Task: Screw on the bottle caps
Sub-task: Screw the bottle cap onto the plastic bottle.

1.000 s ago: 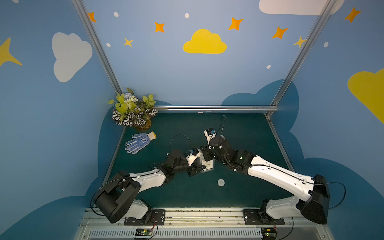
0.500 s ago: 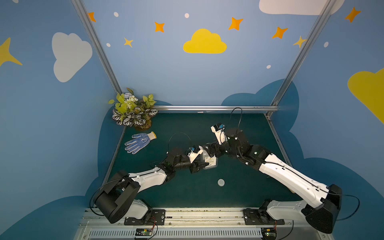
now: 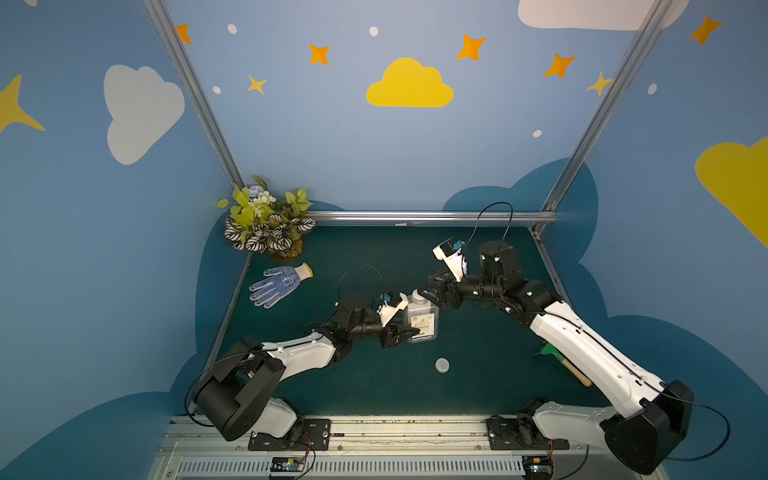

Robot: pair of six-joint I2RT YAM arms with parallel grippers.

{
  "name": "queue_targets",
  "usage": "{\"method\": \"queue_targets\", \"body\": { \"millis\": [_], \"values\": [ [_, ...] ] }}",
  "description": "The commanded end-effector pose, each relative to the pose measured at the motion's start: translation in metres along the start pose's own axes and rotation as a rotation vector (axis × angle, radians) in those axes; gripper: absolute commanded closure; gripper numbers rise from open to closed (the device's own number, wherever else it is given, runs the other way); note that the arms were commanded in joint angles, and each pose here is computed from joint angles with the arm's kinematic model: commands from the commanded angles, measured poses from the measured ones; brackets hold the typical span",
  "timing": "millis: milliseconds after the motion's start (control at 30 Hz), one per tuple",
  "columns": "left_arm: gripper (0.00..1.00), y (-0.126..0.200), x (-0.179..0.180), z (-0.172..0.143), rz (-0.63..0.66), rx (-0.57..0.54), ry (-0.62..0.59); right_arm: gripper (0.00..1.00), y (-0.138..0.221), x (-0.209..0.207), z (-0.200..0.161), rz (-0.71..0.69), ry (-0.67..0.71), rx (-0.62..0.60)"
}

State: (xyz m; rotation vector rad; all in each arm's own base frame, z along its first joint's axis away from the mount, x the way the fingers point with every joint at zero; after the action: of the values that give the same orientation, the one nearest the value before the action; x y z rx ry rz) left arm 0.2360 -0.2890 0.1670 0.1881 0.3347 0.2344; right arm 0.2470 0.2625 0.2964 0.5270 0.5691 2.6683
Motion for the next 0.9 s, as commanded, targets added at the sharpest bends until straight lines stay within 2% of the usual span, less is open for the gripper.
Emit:
{"method": "queue_targets", "body": {
  "millis": [0,300,500,600,733,867],
  "values": [
    [0.98,-0.003,-0.002,0.010,-0.031,-0.016,-0.012,0.34,-0.004,0.011,0.002,0.111,0.028,0.006],
    [0.98,-0.003,-0.002,0.009,-0.034,-0.009,-0.009,0.50,-0.015,0.006,-0.004,0.132,0.016,0.048],
    [0.98,-0.004,-0.001,0.009,-0.036,-0.004,-0.007,0.57,-0.015,0.005,-0.003,0.125,0.024,0.042],
    [0.98,-0.004,-0.001,0.008,-0.036,-0.003,-0.006,0.69,-0.015,0.004,-0.003,0.116,0.027,0.040],
    [0.98,-0.004,0.000,0.008,-0.027,-0.002,-0.007,1.00,-0.018,-0.001,-0.006,0.088,0.005,0.054],
    [0.98,-0.004,0.007,0.008,0.030,-0.006,-0.017,1.00,-0.024,-0.015,-0.011,-0.057,-0.033,0.054]
  ]
}}
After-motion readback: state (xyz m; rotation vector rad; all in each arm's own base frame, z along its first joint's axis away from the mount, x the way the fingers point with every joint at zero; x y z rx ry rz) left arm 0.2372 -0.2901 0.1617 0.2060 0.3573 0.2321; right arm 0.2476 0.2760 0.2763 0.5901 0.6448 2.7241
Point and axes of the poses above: each gripper's point midway between its finger pads, its own y axis back along the fingers, its own x axis along the line the jaws close on, z = x × y, the point moved 3 cm from there along y, back along the fingers, and after that the axes turned 5 degrees about y, right-handed, at the moved point
